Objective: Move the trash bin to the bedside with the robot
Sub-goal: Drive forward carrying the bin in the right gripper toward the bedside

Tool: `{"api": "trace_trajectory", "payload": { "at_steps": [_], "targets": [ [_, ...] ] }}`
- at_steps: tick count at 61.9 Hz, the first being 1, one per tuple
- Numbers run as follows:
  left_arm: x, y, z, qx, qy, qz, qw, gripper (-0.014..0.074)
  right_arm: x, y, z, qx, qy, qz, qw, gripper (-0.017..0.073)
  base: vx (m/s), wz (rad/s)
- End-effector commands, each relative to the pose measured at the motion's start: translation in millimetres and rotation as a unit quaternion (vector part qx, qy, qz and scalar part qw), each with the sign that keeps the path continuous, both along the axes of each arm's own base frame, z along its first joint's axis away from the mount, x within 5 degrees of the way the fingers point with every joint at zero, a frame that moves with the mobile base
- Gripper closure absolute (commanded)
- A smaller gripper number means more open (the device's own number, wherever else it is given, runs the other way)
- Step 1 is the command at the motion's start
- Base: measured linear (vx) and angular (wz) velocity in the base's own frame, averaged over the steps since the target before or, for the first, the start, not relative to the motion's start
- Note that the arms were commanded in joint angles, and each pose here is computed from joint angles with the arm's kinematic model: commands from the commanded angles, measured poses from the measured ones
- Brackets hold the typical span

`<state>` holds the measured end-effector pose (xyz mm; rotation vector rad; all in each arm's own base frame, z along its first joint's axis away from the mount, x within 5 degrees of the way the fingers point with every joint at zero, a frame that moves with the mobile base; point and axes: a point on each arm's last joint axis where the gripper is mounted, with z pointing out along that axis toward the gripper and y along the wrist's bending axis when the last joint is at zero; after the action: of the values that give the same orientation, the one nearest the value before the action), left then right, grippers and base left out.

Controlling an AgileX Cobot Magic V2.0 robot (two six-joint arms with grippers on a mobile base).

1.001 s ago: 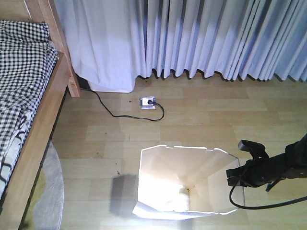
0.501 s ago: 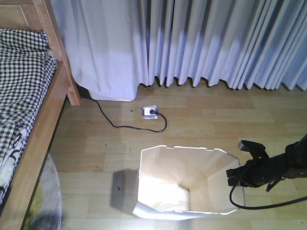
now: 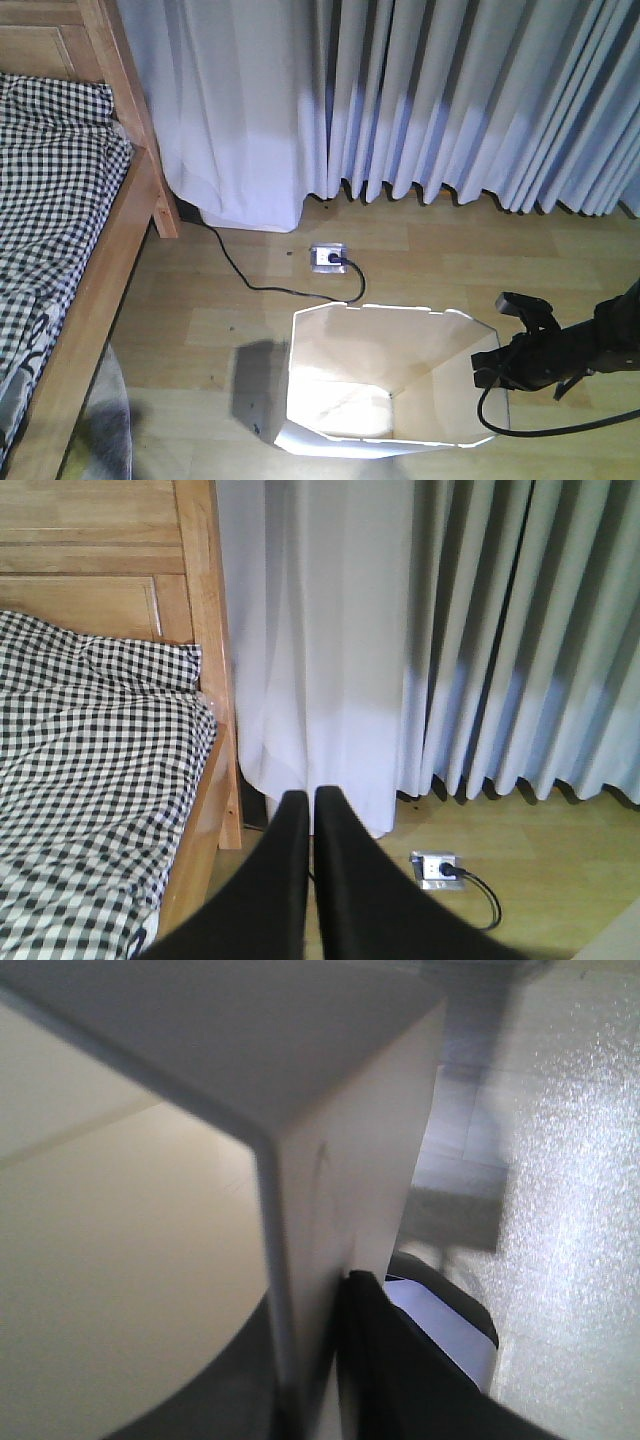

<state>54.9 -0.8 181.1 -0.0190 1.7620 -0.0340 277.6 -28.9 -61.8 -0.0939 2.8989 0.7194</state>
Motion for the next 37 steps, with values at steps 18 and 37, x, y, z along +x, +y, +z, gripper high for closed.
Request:
{"api": "trace_trajectory", "payload": {
  "at_steps": [18,37],
  "targets": [
    [0.6,-0.3,0.7,-0.004,-0.032,-0.002,0.999,0.0599,15.7,12.4,31.5,0.102,-0.063,0.005,0.993,0.0564,0.18,0.0],
    [0.6,-0.3,0.7,-0.004,-0.032,-0.002,0.999,0.0599,15.7,12.4,31.5,0.102,-0.063,0.005,0.993,0.0564,0.16,-0.05]
  ]
}}
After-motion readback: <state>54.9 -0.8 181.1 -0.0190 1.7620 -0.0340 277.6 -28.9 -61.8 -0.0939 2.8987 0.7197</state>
